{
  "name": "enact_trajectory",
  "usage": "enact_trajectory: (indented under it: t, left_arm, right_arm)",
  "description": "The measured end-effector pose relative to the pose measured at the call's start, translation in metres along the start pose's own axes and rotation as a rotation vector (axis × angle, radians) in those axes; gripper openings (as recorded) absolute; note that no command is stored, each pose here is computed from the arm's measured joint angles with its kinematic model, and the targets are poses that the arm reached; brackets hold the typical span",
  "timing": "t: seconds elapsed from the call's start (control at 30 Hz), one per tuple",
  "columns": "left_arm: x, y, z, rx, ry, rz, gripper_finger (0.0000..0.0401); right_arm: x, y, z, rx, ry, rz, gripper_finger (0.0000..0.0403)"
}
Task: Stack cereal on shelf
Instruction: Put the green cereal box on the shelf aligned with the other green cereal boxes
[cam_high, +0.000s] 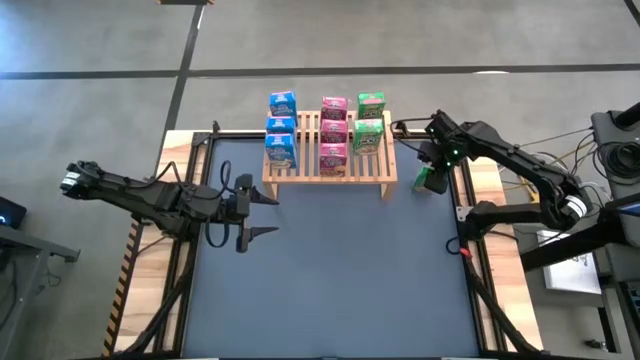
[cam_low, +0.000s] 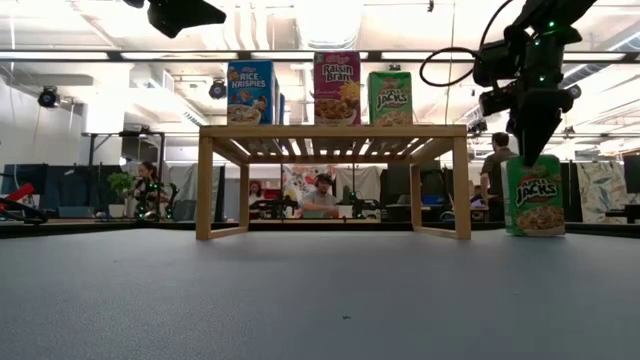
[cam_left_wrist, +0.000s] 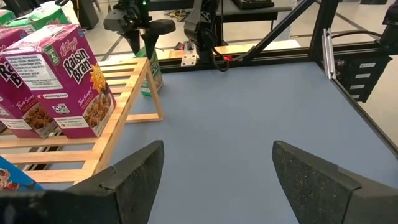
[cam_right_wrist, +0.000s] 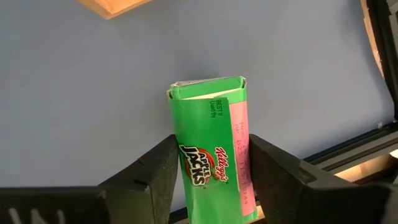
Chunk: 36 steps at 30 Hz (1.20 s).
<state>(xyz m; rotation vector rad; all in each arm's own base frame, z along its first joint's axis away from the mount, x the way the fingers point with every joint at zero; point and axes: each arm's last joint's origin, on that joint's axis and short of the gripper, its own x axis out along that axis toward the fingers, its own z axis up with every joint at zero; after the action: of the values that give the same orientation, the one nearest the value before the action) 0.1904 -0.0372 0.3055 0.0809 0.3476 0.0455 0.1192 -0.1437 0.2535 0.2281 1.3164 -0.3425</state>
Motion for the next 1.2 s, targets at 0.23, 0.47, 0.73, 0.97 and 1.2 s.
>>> enact_trajectory:
  t: [0.23,0.47,0.73,0.97,1.2]
  left_arm:
    - [0.000,0.000,-0.001,-0.002,0.005,0.000,0.0284]
    - [0.000,0.000,-0.001,0.000,0.010,0.000,0.0284]
    - [0.003,-0.002,-0.011,-0.004,0.045,-0.004,0.0284]
    - [0.005,-0.002,-0.023,0.050,0.026,-0.004,0.0284]
    - [-0.002,0.000,-0.018,0.092,-0.035,-0.001,0.0284]
  right_arm:
    - [-0.001,0.001,-0.001,0.010,0.004,0.002,0.0155]
    - [-0.023,0.002,0.001,0.051,0.002,0.011,0.0152]
    - [-0.074,0.011,0.004,0.095,-0.085,-0.007,0.0151]
    - [-0.117,0.026,0.001,0.114,-0.232,0.048,0.0150]
    - [-0.150,0.042,0.000,0.128,-0.361,0.091,0.0150]
